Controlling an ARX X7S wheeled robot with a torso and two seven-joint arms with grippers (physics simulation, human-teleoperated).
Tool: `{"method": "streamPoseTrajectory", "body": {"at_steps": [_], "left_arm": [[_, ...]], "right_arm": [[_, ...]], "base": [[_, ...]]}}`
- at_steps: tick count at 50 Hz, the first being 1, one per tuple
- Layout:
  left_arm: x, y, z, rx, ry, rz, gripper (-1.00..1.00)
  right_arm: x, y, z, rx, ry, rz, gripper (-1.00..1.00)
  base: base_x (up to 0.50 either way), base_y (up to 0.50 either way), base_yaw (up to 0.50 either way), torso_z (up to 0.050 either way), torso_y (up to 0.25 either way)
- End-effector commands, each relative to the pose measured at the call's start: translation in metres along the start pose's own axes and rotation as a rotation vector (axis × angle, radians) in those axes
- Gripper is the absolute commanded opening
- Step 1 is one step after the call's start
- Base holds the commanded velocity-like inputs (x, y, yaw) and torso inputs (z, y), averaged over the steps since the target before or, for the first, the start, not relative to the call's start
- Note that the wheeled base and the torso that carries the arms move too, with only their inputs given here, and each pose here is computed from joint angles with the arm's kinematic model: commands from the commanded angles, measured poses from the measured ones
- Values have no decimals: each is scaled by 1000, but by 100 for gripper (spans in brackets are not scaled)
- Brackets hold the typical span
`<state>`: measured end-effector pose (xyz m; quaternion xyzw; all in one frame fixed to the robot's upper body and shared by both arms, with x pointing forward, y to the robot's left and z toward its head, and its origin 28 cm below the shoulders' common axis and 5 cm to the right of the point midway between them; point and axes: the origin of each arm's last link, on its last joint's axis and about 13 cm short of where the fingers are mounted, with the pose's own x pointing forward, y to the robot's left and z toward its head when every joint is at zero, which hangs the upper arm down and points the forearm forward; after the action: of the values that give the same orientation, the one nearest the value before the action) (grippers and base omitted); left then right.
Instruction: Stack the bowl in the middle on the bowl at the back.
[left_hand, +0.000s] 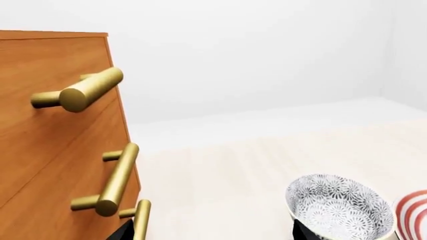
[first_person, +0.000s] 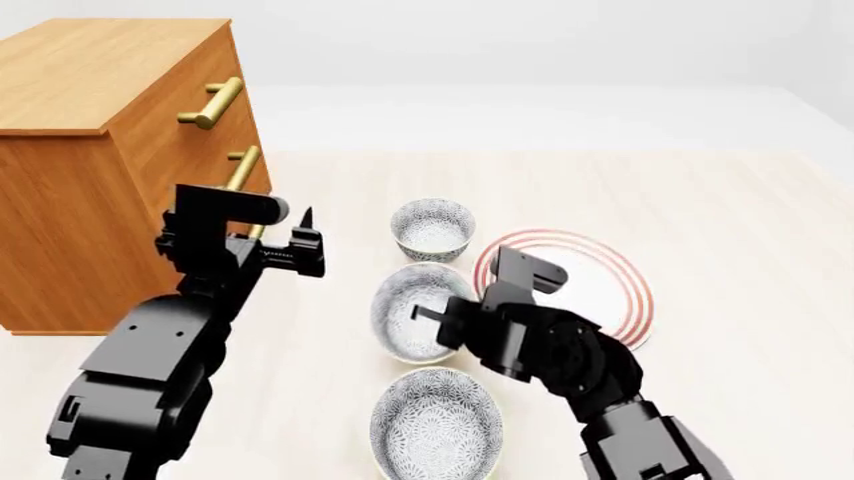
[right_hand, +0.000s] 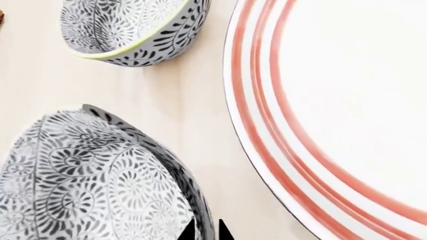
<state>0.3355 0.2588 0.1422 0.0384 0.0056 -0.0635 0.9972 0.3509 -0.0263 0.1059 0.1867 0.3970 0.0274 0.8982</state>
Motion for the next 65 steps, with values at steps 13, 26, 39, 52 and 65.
{"method": "streamPoseTrajectory", "body": {"at_steps": [13,26,39,52,65], "left_arm": [[-1,4,7,-1,-23,20,100],[-2,5,11,-3,-33,31,100],[-8,0,21,-4,-65,14,100],[-13,-7,25,-10,-80,-12,100],[-13,-11,30,-19,-102,-25,100]], "right_arm": [[-19,8,28,12,-145,24,-100],[-45,10,49,41,-229,47,-100],[-126,6,52,81,-249,203,-100],[-184,-6,23,165,-138,286,-100],[-210,-14,-5,189,-24,236,-100]], "base": [[0,0,0,0,0],[0,0,0,0,0],[0,0,0,0,0],[0,0,0,0,0],[0,0,0,0,0]]}}
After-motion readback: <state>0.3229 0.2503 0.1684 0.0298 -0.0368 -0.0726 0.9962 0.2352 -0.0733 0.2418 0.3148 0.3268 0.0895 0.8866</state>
